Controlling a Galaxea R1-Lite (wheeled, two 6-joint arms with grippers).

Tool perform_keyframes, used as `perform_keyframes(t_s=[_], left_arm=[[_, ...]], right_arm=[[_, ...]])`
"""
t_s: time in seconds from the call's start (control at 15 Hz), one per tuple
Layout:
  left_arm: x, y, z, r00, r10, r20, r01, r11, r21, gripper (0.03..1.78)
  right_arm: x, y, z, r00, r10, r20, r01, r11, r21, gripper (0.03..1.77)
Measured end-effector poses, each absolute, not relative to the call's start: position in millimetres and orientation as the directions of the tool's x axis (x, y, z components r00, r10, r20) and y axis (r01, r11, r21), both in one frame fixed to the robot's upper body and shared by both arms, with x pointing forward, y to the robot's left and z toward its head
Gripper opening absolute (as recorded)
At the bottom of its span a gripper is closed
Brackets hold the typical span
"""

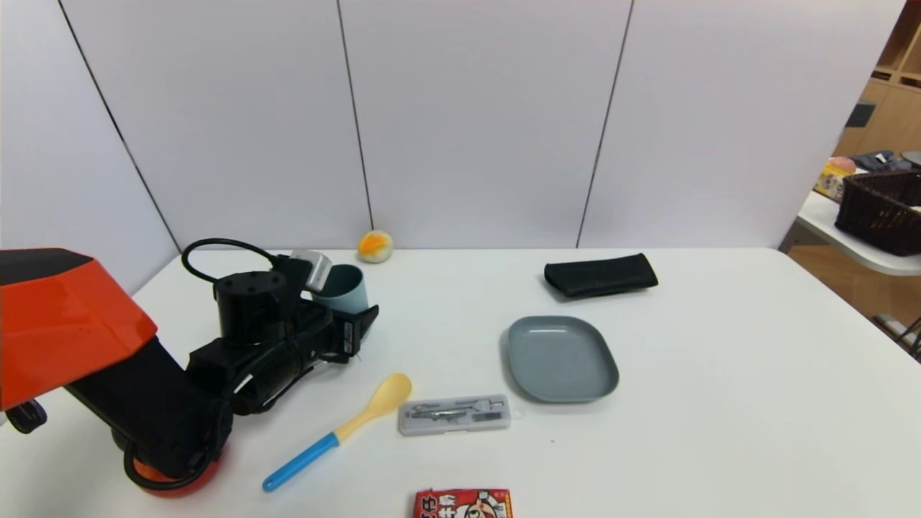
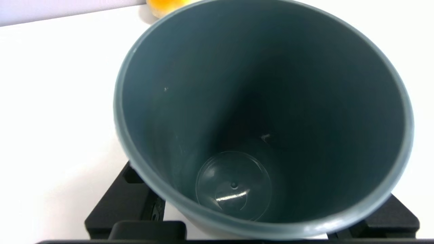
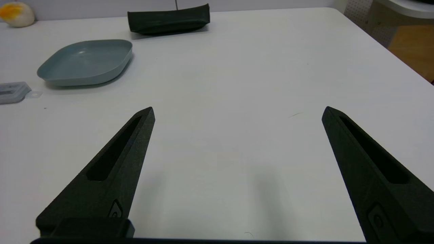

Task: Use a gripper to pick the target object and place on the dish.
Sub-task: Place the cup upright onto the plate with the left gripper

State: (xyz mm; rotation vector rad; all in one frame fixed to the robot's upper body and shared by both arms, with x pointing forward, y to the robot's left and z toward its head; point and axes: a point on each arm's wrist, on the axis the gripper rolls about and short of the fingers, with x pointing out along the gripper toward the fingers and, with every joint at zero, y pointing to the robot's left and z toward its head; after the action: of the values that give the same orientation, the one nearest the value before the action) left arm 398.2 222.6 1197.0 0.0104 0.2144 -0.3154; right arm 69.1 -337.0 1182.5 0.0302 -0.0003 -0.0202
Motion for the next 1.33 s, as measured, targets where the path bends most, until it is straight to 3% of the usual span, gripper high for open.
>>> perform_keyframes(t_s=[0.67, 1.07, 1.33], left_arm=[[396, 223, 1219, 0.944, -0.313, -0.108, 0.312, 0.95, -0.026, 1.18], [402, 218, 1265, 0.939, -0.34, 0.042, 0.341, 0.94, -0.015, 1.18], [399, 200, 1281, 0.894, -0.446, 0.049, 0.447, 0.895, -0.013, 1.18]], right_arm=[[69, -337, 1182, 1.0, -0.02, 0.0, 0.02, 0.999, 0.031, 1.71], [69, -337, 1182, 1.0, -0.02, 0.0, 0.02, 0.999, 0.031, 1.71], [69, -337, 1182, 1.0, -0.02, 0.0, 0.02, 0.999, 0.031, 1.71]])
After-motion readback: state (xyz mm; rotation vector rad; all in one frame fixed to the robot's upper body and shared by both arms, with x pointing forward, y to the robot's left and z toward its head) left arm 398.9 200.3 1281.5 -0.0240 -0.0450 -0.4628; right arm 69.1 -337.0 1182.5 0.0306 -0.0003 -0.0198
